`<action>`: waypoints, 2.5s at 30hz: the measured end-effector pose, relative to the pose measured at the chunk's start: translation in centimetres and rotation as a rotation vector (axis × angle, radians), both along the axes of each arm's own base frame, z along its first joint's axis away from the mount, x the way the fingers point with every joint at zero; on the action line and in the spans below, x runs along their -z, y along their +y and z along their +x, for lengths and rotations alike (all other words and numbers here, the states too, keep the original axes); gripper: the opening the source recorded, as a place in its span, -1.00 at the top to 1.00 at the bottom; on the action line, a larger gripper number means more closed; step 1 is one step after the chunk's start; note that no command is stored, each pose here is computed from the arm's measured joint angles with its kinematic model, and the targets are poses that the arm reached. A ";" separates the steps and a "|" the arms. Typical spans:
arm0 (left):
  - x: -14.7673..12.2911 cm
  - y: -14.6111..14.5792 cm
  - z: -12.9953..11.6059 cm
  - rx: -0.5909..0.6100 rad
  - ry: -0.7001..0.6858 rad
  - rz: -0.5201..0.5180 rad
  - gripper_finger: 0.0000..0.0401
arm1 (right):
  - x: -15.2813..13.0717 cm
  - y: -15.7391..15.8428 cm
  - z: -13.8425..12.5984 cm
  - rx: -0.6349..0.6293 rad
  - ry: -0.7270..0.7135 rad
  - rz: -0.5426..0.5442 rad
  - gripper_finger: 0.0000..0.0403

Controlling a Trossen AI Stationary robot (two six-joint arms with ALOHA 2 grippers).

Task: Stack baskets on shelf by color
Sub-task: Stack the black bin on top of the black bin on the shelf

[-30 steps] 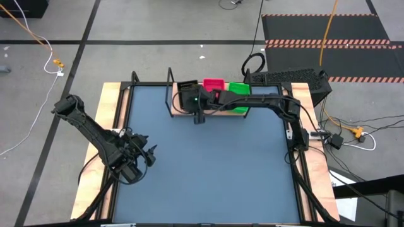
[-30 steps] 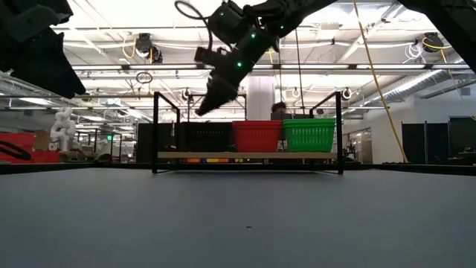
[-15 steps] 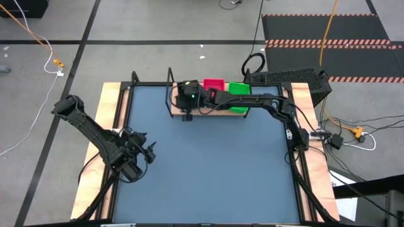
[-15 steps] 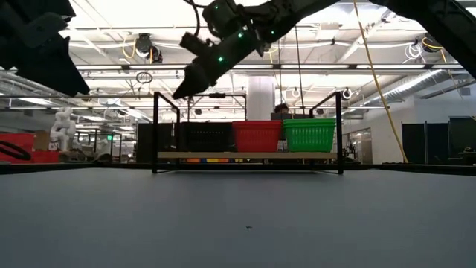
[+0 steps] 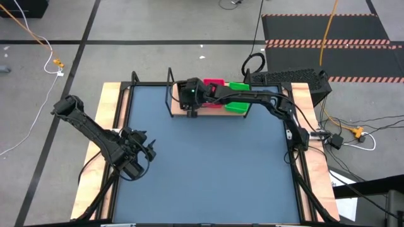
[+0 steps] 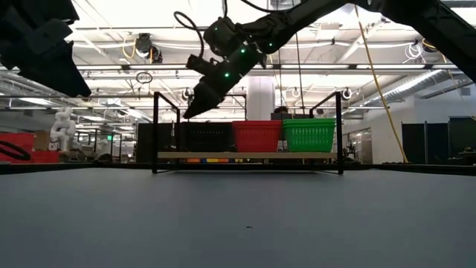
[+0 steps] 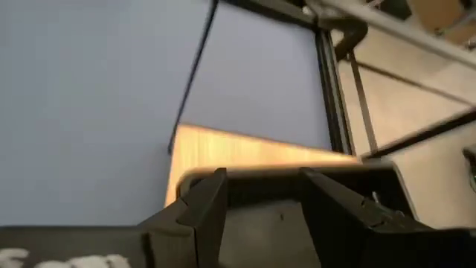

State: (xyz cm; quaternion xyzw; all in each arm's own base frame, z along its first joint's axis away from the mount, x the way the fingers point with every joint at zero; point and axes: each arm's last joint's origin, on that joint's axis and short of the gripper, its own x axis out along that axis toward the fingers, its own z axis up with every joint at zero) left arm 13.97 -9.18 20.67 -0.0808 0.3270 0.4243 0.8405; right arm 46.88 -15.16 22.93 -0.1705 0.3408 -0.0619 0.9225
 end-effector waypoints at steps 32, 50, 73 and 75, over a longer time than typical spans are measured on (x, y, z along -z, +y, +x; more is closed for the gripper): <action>0.1 0.3 -0.1 -0.031 0.037 -0.025 -0.42 | 2.7 -0.2 -0.1 -0.198 0.195 -0.201 0.21; 0.1 0.3 -0.1 -0.032 0.042 -0.025 -0.42 | 0.9 -5.6 -0.8 -0.160 0.018 -0.345 0.24; 0.1 0.3 -0.1 -0.046 0.029 -0.039 -0.42 | -1.0 1.6 -1.3 -0.203 0.195 -0.214 0.60; 0.1 0.2 -0.1 -0.049 0.027 -0.046 -0.42 | -0.8 1.9 -1.3 -0.205 0.213 -0.202 0.55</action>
